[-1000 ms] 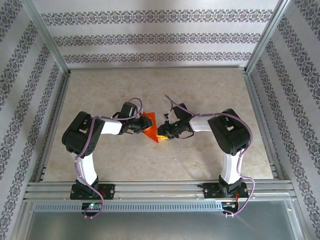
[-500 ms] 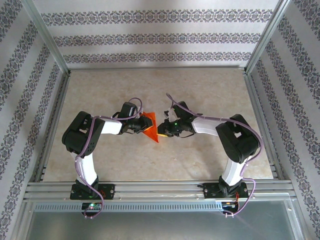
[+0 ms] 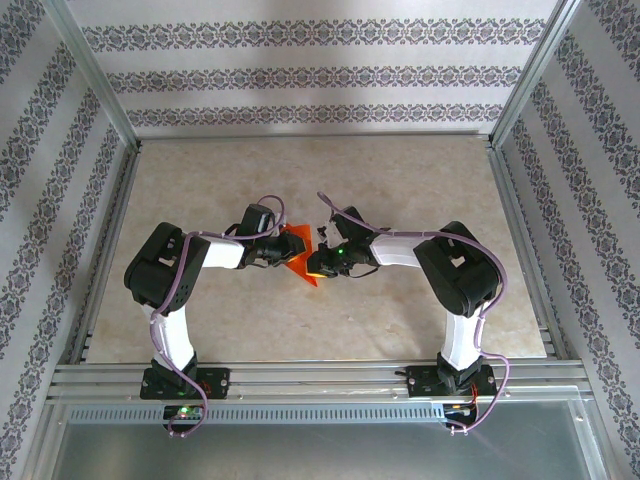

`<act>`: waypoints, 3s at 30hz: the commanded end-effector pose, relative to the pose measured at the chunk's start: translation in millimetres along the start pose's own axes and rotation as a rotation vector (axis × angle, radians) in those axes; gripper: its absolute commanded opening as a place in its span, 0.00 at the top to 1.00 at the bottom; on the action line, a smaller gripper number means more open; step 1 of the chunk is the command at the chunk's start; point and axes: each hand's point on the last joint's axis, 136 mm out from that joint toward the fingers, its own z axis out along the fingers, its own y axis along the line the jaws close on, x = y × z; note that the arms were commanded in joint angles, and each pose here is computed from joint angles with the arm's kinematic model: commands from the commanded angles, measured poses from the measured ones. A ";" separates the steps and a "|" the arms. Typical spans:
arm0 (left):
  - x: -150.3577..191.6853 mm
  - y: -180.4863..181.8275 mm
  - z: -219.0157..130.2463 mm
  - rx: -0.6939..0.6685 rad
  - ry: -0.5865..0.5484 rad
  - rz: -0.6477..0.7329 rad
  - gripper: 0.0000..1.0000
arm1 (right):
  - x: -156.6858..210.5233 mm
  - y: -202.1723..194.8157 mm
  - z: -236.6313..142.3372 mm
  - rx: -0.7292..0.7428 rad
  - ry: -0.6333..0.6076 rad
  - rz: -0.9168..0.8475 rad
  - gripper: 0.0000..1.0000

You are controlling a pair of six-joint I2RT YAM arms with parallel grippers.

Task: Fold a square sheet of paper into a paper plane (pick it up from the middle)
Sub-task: Fourth fold the wing at the center of the table.

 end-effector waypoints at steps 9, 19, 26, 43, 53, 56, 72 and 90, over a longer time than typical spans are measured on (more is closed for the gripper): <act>0.6 2.0 3.0 0.015 0.024 -0.034 0.79 | 4.8 -15.8 10.1 0.042 0.014 0.018 0.89; 4.0 11.4 6.2 -0.017 0.040 -0.055 0.79 | 8.1 -20.4 14.8 0.040 0.038 0.033 0.89; 8.3 24.3 6.2 -0.088 0.058 -0.080 0.79 | 13.0 -34.8 18.8 0.093 0.054 0.059 0.89; 19.5 52.7 5.0 -0.224 0.098 -0.136 0.80 | 26.6 -10.1 5.3 0.067 0.058 0.016 0.90; 21.4 55.9 6.4 -0.233 0.107 -0.149 0.80 | 34.2 -32.4 16.4 0.124 0.081 0.051 0.90; 21.3 56.4 6.3 -0.238 0.110 -0.152 0.80 | 29.5 -17.6 6.3 0.103 0.054 0.018 0.90; 20.8 53.0 5.5 -0.230 0.108 -0.161 0.80 | -7.3 10.0 -20.8 0.129 -0.156 -0.063 0.90; 7.1 13.4 -1.7 -0.107 0.082 -0.130 0.80 | 1.9 -30.7 9.7 0.250 -0.066 -0.006 0.92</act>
